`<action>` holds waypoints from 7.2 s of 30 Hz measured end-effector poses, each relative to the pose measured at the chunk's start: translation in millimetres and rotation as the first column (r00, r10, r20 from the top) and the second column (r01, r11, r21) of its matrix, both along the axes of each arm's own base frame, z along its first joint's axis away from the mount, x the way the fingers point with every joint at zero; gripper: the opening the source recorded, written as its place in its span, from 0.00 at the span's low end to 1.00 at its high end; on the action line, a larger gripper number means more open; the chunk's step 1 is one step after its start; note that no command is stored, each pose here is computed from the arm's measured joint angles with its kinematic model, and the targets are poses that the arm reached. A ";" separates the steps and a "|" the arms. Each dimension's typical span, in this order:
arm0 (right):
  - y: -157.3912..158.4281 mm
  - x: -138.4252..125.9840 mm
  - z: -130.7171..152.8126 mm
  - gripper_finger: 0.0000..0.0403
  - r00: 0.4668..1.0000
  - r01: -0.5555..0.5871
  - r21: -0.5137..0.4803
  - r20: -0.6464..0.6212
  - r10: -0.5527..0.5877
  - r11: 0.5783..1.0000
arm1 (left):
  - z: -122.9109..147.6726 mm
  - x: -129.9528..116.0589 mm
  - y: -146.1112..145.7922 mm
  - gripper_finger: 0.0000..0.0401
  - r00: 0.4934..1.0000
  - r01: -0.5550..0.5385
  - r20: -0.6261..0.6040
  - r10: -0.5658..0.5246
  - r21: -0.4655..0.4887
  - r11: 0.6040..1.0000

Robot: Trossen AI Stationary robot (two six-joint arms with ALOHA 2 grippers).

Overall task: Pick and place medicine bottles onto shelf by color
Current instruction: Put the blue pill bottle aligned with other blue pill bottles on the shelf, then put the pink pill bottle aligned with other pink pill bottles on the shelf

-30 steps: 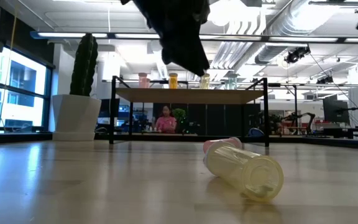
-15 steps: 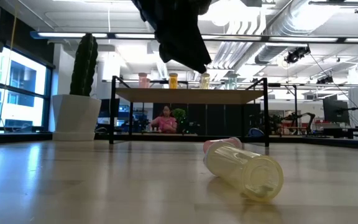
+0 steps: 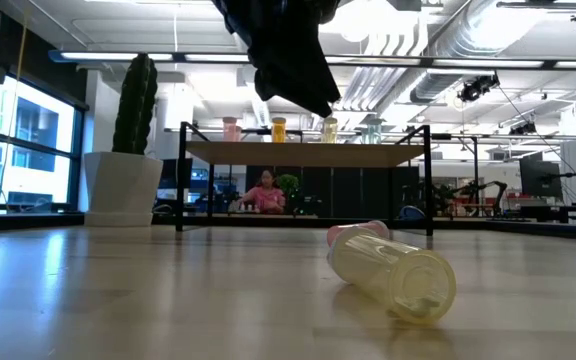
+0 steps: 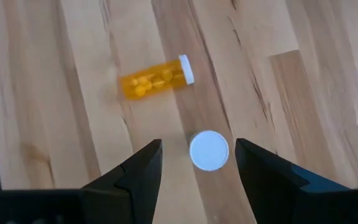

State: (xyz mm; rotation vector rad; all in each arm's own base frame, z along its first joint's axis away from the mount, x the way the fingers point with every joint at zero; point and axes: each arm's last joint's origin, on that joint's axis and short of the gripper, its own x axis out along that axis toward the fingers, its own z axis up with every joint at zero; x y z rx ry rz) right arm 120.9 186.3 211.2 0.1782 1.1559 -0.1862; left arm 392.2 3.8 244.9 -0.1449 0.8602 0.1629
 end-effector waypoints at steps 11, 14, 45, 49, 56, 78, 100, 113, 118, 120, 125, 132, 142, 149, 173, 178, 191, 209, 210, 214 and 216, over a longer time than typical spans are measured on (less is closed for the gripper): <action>9.2 5.7 -21.6 0.48 0.998 0.041 -0.074 -0.035 -0.044 0.996 | 0.1 0.0 0.0 0.44 1.000 0.002 -0.001 -0.002 0.001 1.000; 10.8 6.6 -26.0 0.48 0.998 0.045 -0.089 -0.043 -0.049 0.995 | -0.1 -0.2 0.0 0.44 1.000 0.002 -0.003 -0.002 0.002 1.000; 11.4 7.1 -31.5 0.43 0.991 0.114 -0.091 -0.063 -0.120 0.989 | -1.9 -2.1 1.0 0.44 1.000 -0.001 -0.030 0.001 0.002 1.000; 11.4 7.1 -31.5 0.42 0.991 0.116 -0.090 -0.062 -0.122 0.989 | -2.1 -2.1 1.0 0.44 0.999 0.000 -0.032 0.000 0.002 1.000; 11.4 7.1 -31.5 0.33 0.991 0.117 -0.090 -0.062 -0.123 0.989 | -2.1 -2.1 1.0 0.44 0.999 0.000 -0.032 0.000 0.002 1.000; 10.8 14.3 -4.8 0.27 0.980 0.179 -0.046 0.100 -0.174 0.983 | 68.1 -51.2 5.5 0.44 0.999 0.007 0.043 -0.014 0.171 0.985; -116.5 83.3 118.7 0.27 0.928 0.361 -0.281 0.205 -0.312 0.889 | 99.7 -98.4 25.7 0.44 0.999 0.000 -0.031 0.010 0.305 0.952; -214.6 95.0 176.6 0.27 0.934 0.347 -0.308 0.201 -0.296 0.886 | 102.8 -103.4 28.9 0.44 0.999 -0.014 -0.029 0.024 0.300 0.954; -240.6 94.3 178.6 0.27 0.933 0.345 -0.267 0.200 -0.299 0.900 | 102.3 -104.0 28.8 0.44 0.999 -0.014 -0.036 0.026 0.297 0.955; -248.3 96.0 176.0 0.27 0.937 0.338 -0.259 0.185 -0.297 0.905 | 102.1 -104.2 28.8 0.44 0.999 -0.013 -0.038 0.026 0.296 0.955; -262.9 109.1 166.0 0.27 0.949 0.309 -0.265 0.143 -0.279 0.914 | 102.1 -104.2 28.8 0.44 0.999 -0.013 -0.039 0.026 0.296 0.955; -280.2 129.4 146.0 0.27 0.965 0.263 -0.245 0.063 -0.255 0.933 | 102.1 -104.2 28.8 0.44 0.999 -0.015 -0.038 0.028 0.295 0.955; -297.4 143.1 127.8 0.27 0.971 0.236 -0.198 0.003 -0.240 0.951 | 101.7 -104.8 28.7 0.44 0.999 -0.019 -0.043 0.033 0.290 0.957; -302.7 149.7 119.2 0.27 0.970 0.234 -0.192 -0.023 -0.242 0.953 | 101.5 -104.7 28.7 0.44 0.999 -0.019 -0.043 0.033 0.290 0.957; -306.4 154.4 115.0 0.28 0.969 0.236 -0.211 -0.026 -0.247 0.949 | 101.2 -104.9 28.6 0.44 0.998 -0.023 -0.046 0.037 0.285 0.958; -306.4 154.3 115.0 0.29 0.969 0.233 -0.212 -0.027 -0.244 0.949 | 101.0 -105.1 28.6 0.44 0.998 -0.022 -0.049 0.038 0.285 0.958; -306.8 154.5 113.9 0.40 0.968 0.236 -0.226 -0.035 -0.250 0.945 | 101.0 -105.1 28.6 0.44 0.998 -0.022 -0.049 0.038 0.285 0.958; -307.0 152.8 150.9 0.40 0.970 0.243 -0.270 0.040 -0.241 0.932 | 100.0 -106.3 28.5 0.44 0.997 -0.035 -0.059 0.053 0.271 0.962; -306.8 152.3 154.7 0.40 0.969 0.246 -0.270 0.048 -0.243 0.931 | 99.5 -106.9 28.4 0.44 0.996 -0.040 -0.064 0.059 0.266 0.963; -304.8 149.1 170.4 0.40 0.967 0.256 -0.262 0.073 -0.246 0.930 | 98.3 -108.2 27.8 0.44 0.994 -0.063 -0.072 0.083 0.244 0.968; -301.3 147.6 177.7 0.40 0.968 0.250 -0.257 0.081 -0.237 0.934 | 98.2 -108.2 26.4 0.44 0.993 -0.079 -0.068 0.097 0.229 0.970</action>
